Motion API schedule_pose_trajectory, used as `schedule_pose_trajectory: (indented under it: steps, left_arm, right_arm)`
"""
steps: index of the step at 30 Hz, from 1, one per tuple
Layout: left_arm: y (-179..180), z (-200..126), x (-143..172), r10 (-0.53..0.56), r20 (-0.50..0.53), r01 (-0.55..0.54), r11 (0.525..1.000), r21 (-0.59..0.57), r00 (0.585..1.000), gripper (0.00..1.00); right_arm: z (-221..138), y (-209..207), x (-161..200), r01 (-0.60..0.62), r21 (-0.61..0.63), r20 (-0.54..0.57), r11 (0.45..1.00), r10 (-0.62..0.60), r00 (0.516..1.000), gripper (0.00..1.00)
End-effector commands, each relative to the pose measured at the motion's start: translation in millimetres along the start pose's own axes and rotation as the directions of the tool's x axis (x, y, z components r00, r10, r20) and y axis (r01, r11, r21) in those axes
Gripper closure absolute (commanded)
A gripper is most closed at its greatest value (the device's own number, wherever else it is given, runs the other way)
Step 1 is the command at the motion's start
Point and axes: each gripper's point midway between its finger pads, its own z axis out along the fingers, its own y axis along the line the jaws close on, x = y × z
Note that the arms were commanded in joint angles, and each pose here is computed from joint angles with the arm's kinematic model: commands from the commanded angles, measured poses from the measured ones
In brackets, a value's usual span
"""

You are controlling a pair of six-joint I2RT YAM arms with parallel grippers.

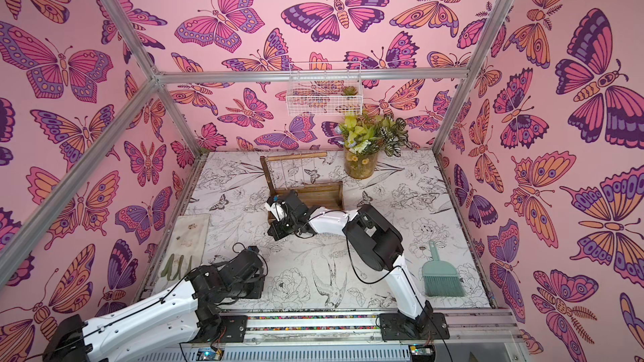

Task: Take the necklace off the jewelry display stand
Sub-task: Place the necklace at the center of the board.

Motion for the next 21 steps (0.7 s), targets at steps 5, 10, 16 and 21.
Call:
schedule_pose_trajectory:
  steps: [5, 10, 16, 21]
  left_arm:
    - [8.5, 4.5, 7.3, -0.004, -0.028, 0.003, 0.999, -0.042, 1.000, 0.97]
    - [9.6, 6.8, 8.4, -0.008, -0.039, 0.006, 0.999, -0.054, 0.999, 0.97]
    - [10.7, 8.9, 10.2, -0.010, -0.050, 0.007, 0.998, -0.063, 0.999, 0.95]
    - [11.6, 12.5, 13.5, -0.013, -0.077, 0.007, 0.997, -0.078, 0.997, 0.93]
  right_arm:
    - [9.3, -4.0, 1.3, 0.006, 0.011, -0.008, 1.000, -0.006, 1.000, 1.00]
    - [9.9, -4.9, 3.2, 0.005, 0.011, -0.011, 1.000, -0.005, 1.000, 1.00]
    - [11.3, -7.6, 7.2, 0.002, 0.018, -0.017, 1.000, -0.002, 1.000, 1.00]
    - [13.5, -9.2, 9.4, 0.000, 0.016, -0.024, 1.000, 0.001, 1.000, 1.00]
